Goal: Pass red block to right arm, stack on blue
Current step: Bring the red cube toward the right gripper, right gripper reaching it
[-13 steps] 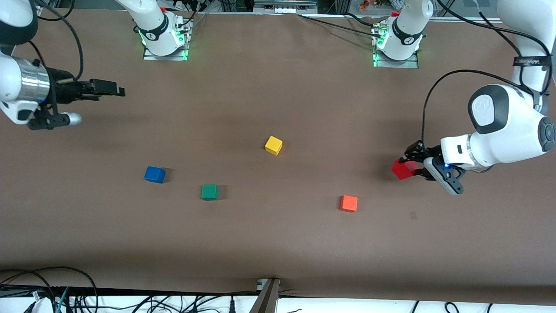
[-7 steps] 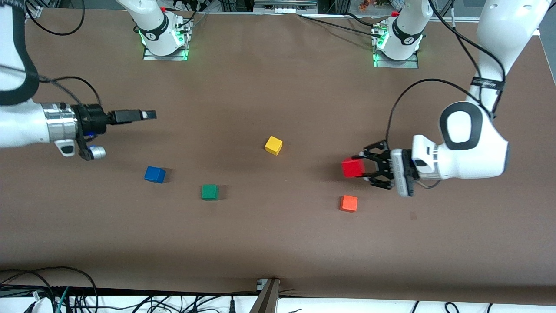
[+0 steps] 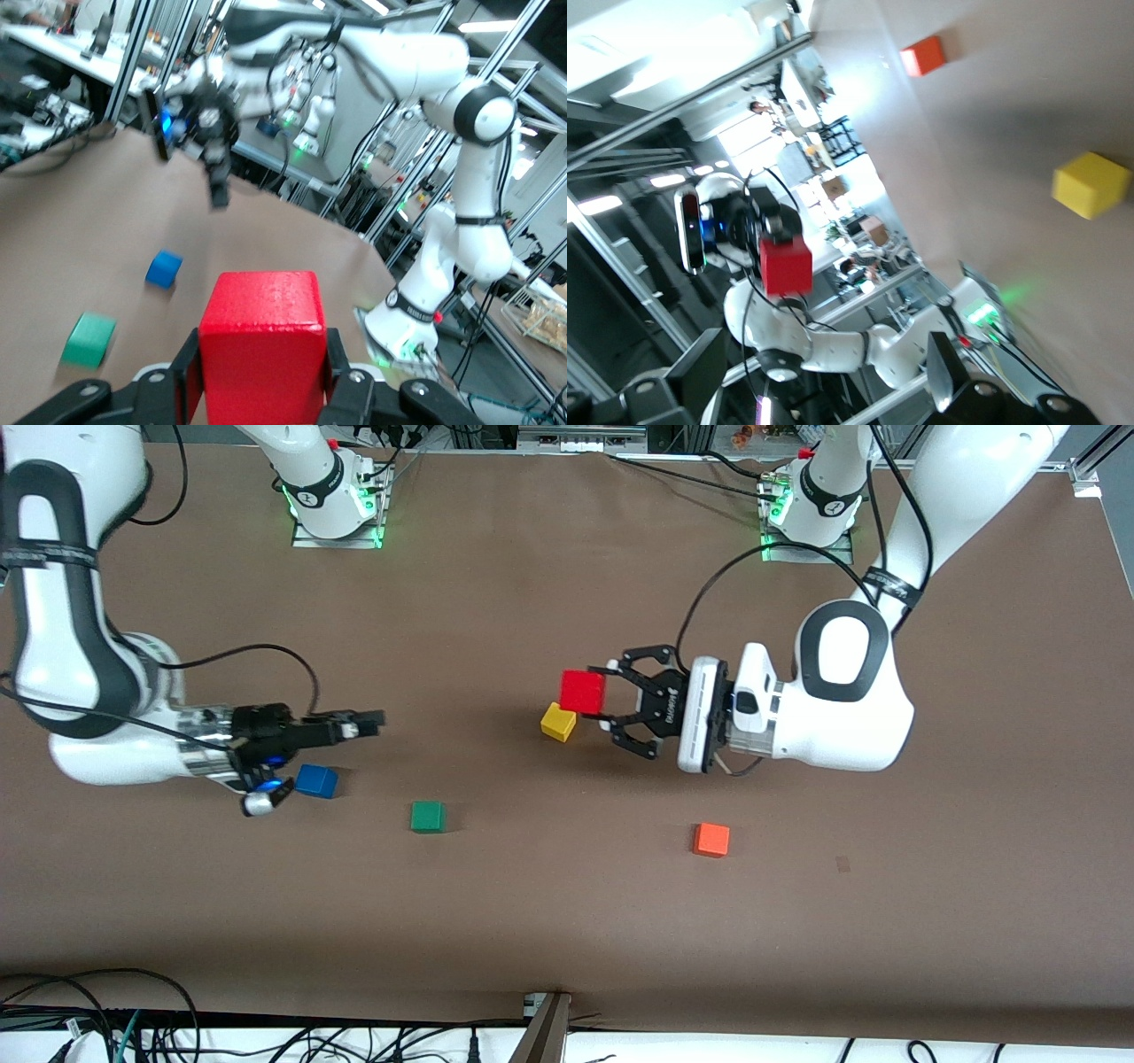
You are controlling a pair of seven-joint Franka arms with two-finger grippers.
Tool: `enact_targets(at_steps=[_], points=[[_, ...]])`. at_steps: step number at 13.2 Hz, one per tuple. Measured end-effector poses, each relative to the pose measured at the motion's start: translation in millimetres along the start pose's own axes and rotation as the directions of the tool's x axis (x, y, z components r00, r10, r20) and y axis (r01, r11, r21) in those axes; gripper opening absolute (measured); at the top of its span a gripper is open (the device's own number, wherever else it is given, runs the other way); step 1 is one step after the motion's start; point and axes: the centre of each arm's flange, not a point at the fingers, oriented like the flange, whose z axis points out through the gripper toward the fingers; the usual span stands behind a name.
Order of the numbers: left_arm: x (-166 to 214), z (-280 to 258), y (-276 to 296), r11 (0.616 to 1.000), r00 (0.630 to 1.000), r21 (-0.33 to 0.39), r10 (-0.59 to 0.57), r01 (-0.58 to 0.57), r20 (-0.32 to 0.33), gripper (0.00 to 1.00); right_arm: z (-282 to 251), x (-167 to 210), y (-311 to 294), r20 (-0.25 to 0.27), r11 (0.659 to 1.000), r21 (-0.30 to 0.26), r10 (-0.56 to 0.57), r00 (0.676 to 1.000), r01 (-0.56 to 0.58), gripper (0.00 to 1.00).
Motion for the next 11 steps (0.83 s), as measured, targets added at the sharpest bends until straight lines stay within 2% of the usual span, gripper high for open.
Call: enact_targets(at_steps=[2,3,6,11], points=[[16.1,24.8,5.6,1.000,0.999,-0.017,0.020,-0.020,-0.028,0.56,36.8,2.3,-2.4,-0.024,1.000,0.020,-0.007,1.000,0.007,1.00],[20.8,35.3,5.5,1.000,0.999,-0.001,0.023,-0.023,-0.040,0.56,49.1,1.5,-6.1,-0.031,1.000,0.028,-0.010,0.999,0.011,1.00],[23.9,63.3,5.5,0.999,0.998,0.041,0.020,-0.018,-0.057,0.56,63.6,-6.4,-27.8,-0.036,0.993,0.116,-0.024,0.999,0.028,1.00],[14.4,85.8,2.2,0.999,0.998,0.044,0.003,-0.001,-0.055,0.56,87.9,-31.2,-53.4,-0.049,0.990,0.127,-0.056,0.997,0.062,1.00]])
